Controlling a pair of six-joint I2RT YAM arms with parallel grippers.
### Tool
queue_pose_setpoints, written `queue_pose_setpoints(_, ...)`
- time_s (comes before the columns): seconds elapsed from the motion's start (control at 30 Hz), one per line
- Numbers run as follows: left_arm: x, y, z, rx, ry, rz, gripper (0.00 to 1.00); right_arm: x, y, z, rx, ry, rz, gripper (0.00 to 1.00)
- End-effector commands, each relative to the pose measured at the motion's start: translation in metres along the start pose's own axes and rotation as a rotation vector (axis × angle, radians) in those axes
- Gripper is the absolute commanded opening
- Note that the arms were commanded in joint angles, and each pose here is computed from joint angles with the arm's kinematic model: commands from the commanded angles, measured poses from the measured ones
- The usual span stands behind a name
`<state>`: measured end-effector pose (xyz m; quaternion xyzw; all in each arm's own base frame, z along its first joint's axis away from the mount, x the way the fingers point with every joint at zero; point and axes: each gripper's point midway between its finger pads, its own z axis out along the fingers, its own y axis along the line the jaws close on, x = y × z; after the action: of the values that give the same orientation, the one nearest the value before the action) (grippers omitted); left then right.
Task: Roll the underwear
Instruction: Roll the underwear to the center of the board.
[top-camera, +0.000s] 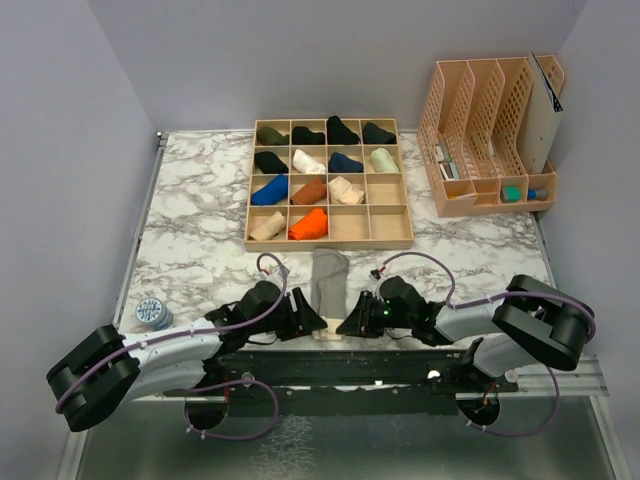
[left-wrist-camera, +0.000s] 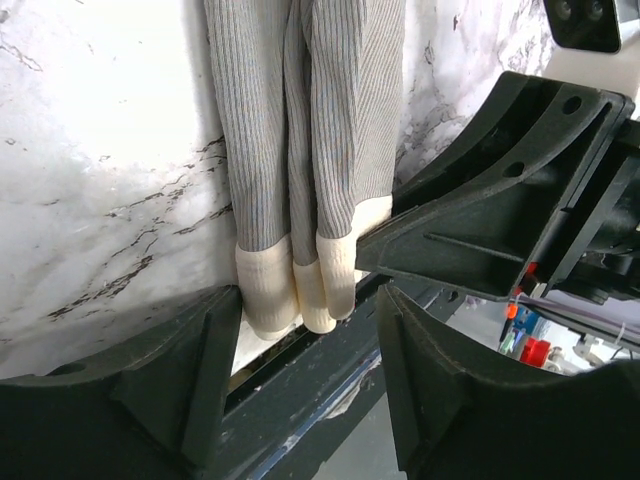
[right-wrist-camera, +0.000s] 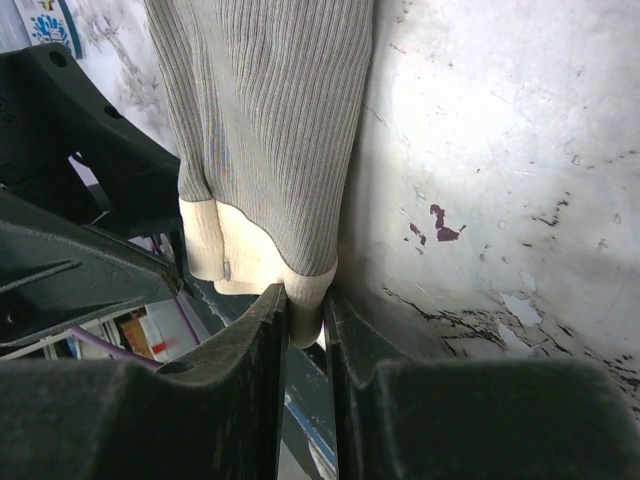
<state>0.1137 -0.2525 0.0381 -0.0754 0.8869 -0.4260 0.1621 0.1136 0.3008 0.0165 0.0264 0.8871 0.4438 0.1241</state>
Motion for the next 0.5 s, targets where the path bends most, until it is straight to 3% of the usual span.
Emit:
queue_pose_setpoints(0.0,0.005,0.047,0.003,-0.172,-0.018,-0.024,0.63,0.021,-0.054,-0.007,0.180,0.049,0.017,0.25)
queue_pose_setpoints(0.47,0.004,0.048,0.007,-0.176,-0.031,-0.029,0.38,0.021,-0.043,-0.005,0.128,0.058,-0.010,0.27)
